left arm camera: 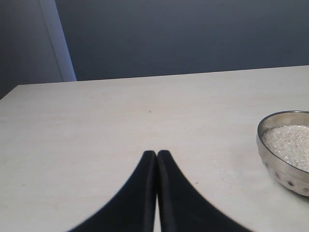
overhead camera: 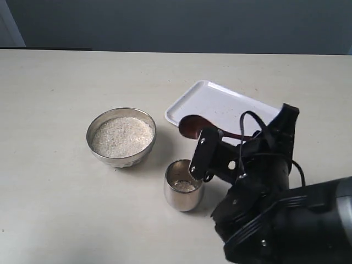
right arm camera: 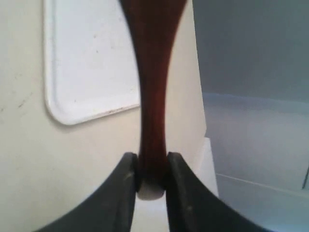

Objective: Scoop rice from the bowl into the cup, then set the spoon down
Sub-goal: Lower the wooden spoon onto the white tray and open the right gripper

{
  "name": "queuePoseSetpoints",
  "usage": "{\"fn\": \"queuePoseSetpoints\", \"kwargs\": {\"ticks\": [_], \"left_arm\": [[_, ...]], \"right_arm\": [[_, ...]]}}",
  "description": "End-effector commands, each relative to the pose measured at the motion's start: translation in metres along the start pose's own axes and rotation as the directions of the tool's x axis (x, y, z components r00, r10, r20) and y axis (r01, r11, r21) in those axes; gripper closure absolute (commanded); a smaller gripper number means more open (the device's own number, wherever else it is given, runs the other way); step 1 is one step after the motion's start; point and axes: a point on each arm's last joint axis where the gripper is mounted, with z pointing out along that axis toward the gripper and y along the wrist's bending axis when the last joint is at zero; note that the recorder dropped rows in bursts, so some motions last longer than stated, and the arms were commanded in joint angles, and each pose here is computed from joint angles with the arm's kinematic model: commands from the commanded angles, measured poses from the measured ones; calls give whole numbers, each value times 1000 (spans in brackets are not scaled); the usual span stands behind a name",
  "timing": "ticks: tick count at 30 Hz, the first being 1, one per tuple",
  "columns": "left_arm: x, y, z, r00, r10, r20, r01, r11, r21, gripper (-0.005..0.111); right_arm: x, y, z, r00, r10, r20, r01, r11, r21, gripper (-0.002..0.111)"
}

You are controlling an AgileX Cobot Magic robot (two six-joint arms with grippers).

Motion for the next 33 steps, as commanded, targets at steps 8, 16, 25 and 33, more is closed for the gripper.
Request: {"fn": "queuePoseSetpoints", "kwargs": {"ticks": [8,16,25,33], "left_arm": [[-2,0,-1,1000,1,20,-1,1000,2,106],[-2,0,-1,1000,1,20,-1,1000,2,106],[-2,0,-1,1000,1,20,-1,1000,2,106],[-2,0,-1,1000,1,20,-1,1000,2,106]], "right_arm": [[15,-54,46,910,347,-226,-391,901,-189,109],[-1,-120,86,866,369,-337,-487,773,-406,109],[-13,-150,149,796,400,-455,-604,574,-552,109],[-33,-109,203,791,293,-536,-605,503,-617,109]]}}
